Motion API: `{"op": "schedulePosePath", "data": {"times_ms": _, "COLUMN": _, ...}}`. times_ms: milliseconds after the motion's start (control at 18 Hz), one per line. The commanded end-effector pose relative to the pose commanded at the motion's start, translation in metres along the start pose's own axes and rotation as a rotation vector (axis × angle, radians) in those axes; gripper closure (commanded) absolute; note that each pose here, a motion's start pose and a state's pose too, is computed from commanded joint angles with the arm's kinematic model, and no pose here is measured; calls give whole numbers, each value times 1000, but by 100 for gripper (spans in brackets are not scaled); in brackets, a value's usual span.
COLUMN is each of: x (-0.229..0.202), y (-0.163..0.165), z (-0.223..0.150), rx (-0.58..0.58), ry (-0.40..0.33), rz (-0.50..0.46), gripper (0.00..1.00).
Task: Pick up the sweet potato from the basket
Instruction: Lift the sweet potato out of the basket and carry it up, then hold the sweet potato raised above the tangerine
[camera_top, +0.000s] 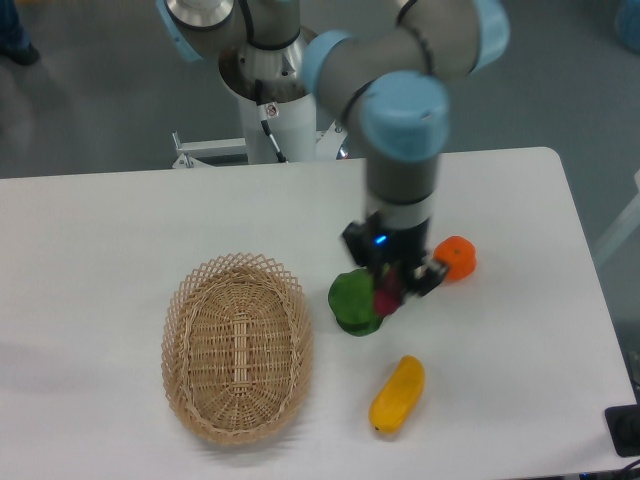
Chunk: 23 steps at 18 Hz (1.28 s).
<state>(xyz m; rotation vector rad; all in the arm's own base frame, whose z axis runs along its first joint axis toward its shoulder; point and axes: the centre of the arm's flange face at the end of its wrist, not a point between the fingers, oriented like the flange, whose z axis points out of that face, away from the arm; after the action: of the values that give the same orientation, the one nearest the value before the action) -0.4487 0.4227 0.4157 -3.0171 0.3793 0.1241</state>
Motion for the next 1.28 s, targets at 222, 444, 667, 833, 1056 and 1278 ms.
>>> {"op": "schedulePosePath", "data": {"times_ms": 222, "x": -5, "y": 40, "z": -12, "rx": -17, "ry": 40, "rz": 114, "gripper": 70}}
{"op": "schedulePosePath", "data": {"times_ms": 444, "x": -6, "y": 53, "z": -18, "rx": -17, "ry": 40, "rz": 122, "gripper": 70}}
{"op": "schedulePosePath", "data": {"times_ms": 667, "x": -6, "y": 55, "z": -19, "rx": -17, "ry": 40, "rz": 128, "gripper": 70}}
{"op": "schedulePosePath", "data": {"times_ms": 833, "x": -6, "y": 54, "z": -19, "rx": -17, "ry": 37, "rz": 130, "gripper": 70}}
{"op": "schedulePosePath", "data": {"times_ms": 1056, "x": -6, "y": 54, "z": -19, "rx": -15, "ry": 37, "rz": 130, "gripper": 70}}
{"op": "schedulePosePath", "data": {"times_ms": 1278, "x": -7, "y": 55, "z": -20, "rx": -13, "ry": 33, "rz": 129, "gripper": 70}}
